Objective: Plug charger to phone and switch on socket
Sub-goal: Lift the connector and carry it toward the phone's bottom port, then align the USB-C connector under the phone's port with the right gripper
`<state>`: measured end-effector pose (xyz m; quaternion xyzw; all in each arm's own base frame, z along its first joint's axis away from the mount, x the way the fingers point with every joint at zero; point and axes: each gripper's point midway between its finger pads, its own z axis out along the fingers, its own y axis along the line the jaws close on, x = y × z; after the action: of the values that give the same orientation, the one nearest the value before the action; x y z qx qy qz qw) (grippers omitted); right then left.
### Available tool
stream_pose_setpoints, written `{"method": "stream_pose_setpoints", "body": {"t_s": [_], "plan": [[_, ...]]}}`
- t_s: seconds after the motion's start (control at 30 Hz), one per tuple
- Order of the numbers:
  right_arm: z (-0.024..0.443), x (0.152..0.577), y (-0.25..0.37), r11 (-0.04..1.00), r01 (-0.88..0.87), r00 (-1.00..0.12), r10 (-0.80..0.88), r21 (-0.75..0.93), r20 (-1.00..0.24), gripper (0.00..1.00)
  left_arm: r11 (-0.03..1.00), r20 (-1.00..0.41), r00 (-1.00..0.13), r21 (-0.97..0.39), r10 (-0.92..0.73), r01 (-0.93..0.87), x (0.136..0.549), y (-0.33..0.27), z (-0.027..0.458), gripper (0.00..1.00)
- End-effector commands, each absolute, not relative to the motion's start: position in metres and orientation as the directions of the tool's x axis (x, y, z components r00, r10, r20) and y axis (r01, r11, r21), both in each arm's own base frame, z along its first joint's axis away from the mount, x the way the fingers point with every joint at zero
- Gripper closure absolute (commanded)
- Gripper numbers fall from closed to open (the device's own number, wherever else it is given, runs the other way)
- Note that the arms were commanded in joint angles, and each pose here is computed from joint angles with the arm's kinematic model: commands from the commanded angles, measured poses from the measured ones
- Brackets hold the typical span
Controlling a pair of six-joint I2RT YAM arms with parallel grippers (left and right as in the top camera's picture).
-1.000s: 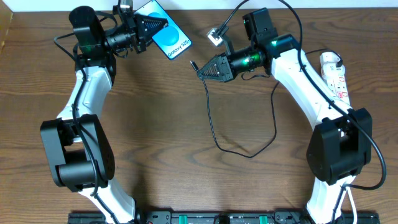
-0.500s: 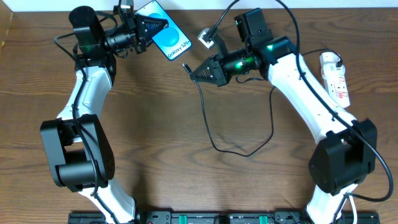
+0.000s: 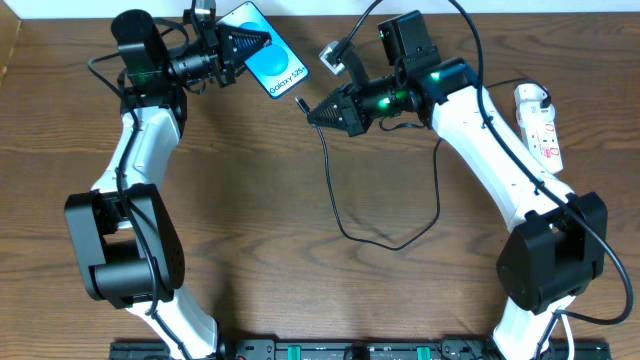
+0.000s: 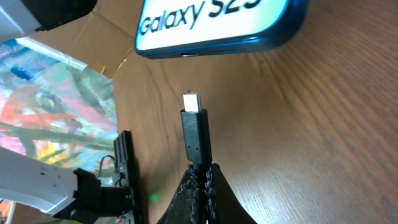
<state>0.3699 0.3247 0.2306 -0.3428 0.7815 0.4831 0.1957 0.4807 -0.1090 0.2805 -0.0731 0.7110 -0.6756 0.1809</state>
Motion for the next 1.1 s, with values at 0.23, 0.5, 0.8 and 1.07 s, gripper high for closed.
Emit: {"method": "stream_pose_setpoints", "body": {"t_s": [0.23, 0.5, 0.8, 1.07], "plan": [[0.2428, 0.3712, 0.3251, 0.274, -0.799, -0.602, -0.358, 0.536, -0.714, 0.99, 0.072, -0.191, -0.932, -0.981, -0.309, 0.178, 0.4724, -0.1178, 0.2936, 0.93], [0.2425, 0.3773, 0.3206, 0.310, -0.826, -0.561, -0.373, 0.470, -0.739, 0.99, 0.071, -0.177, -0.934, -0.984, -0.309, 0.163, 0.4723, -0.1178, 0.2920, 0.93], [0.2502, 0.3796, 0.3166, 0.338, -0.840, -0.535, -0.375, 0.425, -0.757, 0.99, 0.070, -0.177, -0.935, -0.984, -0.308, 0.164, 0.4721, -0.1187, 0.2920, 0.92], [0.2510, 0.3775, 0.3195, 0.330, -0.841, -0.533, -0.375, 0.428, -0.758, 0.99, 0.077, -0.201, -0.932, -0.979, -0.303, 0.187, 0.4717, -0.1200, 0.2920, 0.92]]}}
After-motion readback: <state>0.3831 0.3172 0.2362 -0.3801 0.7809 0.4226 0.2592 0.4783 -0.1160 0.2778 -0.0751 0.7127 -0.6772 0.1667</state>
